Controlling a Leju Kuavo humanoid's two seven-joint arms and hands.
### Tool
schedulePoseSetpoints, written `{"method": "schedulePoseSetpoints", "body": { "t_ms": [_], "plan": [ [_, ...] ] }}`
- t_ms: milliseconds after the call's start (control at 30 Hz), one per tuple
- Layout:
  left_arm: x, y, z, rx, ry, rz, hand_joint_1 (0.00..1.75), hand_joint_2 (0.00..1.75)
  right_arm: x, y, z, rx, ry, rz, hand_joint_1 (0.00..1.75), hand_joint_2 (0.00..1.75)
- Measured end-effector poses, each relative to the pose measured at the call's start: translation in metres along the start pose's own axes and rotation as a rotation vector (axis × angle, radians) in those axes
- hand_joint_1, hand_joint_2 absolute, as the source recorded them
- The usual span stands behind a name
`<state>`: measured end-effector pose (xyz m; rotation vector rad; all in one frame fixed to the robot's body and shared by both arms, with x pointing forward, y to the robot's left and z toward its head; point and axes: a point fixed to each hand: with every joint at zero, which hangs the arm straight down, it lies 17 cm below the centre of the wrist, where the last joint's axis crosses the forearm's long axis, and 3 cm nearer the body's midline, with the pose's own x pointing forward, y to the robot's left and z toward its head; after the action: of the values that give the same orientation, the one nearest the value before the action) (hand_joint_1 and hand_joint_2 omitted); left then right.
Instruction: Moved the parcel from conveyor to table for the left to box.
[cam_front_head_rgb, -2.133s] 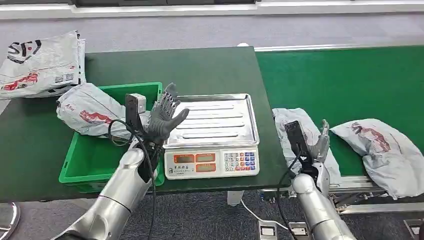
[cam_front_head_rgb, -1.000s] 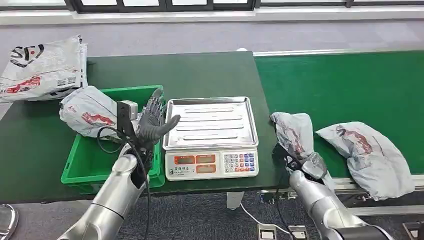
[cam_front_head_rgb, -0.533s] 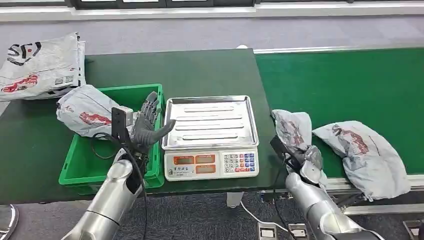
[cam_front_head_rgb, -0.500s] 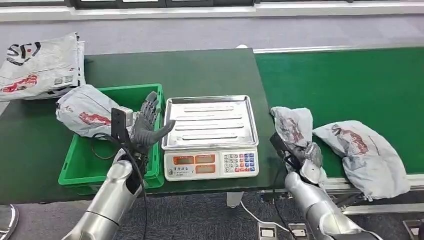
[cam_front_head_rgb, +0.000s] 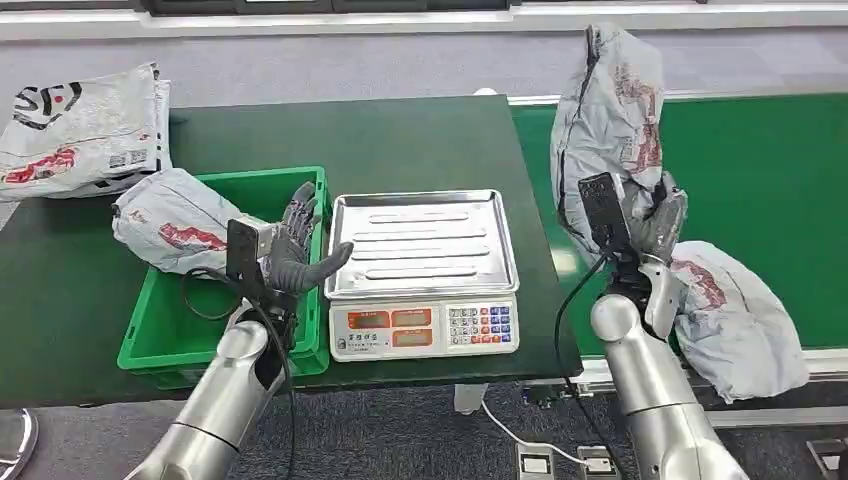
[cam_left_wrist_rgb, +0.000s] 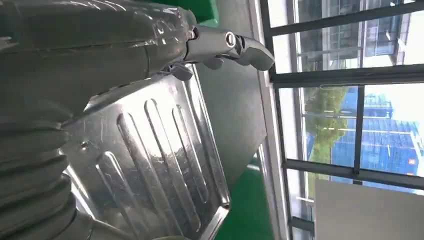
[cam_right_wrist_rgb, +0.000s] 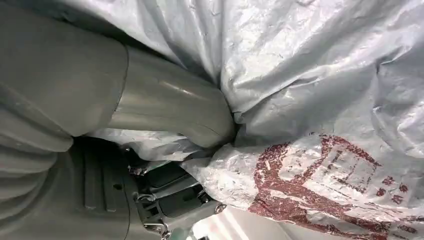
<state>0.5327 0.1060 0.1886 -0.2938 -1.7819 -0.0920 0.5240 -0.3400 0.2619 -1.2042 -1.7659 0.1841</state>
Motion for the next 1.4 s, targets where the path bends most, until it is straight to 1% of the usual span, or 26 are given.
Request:
{"method": "schedulePoseSetpoints", "body": {
  "t_ms": [100, 267, 1000, 1067, 1133, 1267, 1400],
  "plan": [
    [0.008, -0.006, -0.008, -0.013, -0.010, 0.006, 0.00, 1.75, 0.018, -0.001, -0.007, 0.002, -0.028, -0.022, 1.75, 1.75],
    [0.009, -0.010, -0.012, -0.018, -0.009, 0.008, 0.00, 1.75, 0.029, -0.003, -0.009, -0.003, -0.049, -0.035, 1.75, 1.75],
    [0.007, -0.011, -0.015, -0.019, 0.000, 0.009, 0.00, 1.75, 0.033, -0.006, -0.011, -0.011, -0.055, -0.042, 1.75, 1.75],
    [0.008, -0.012, -0.015, -0.021, -0.002, 0.009, 0.00, 1.75, 0.035, 0.001, -0.011, 0.022, -0.055, -0.051, 1.75, 1.75],
    [0.010, -0.014, -0.018, -0.023, -0.007, 0.010, 0.00, 1.75, 0.046, 0.014, -0.011, 0.081, -0.065, -0.066, 1.75, 1.75],
    [0.022, -0.018, -0.026, -0.010, -0.036, 0.014, 0.00, 1.75, 0.075, 0.066, -0.002, 0.260, -0.058, -0.092, 1.75, 1.75],
    [0.035, -0.008, -0.037, 0.069, -0.074, -0.033, 0.00, 1.75, 0.107, 0.123, 0.025, 0.452, -0.071, -0.113, 1.75, 1.75]
  ]
}}
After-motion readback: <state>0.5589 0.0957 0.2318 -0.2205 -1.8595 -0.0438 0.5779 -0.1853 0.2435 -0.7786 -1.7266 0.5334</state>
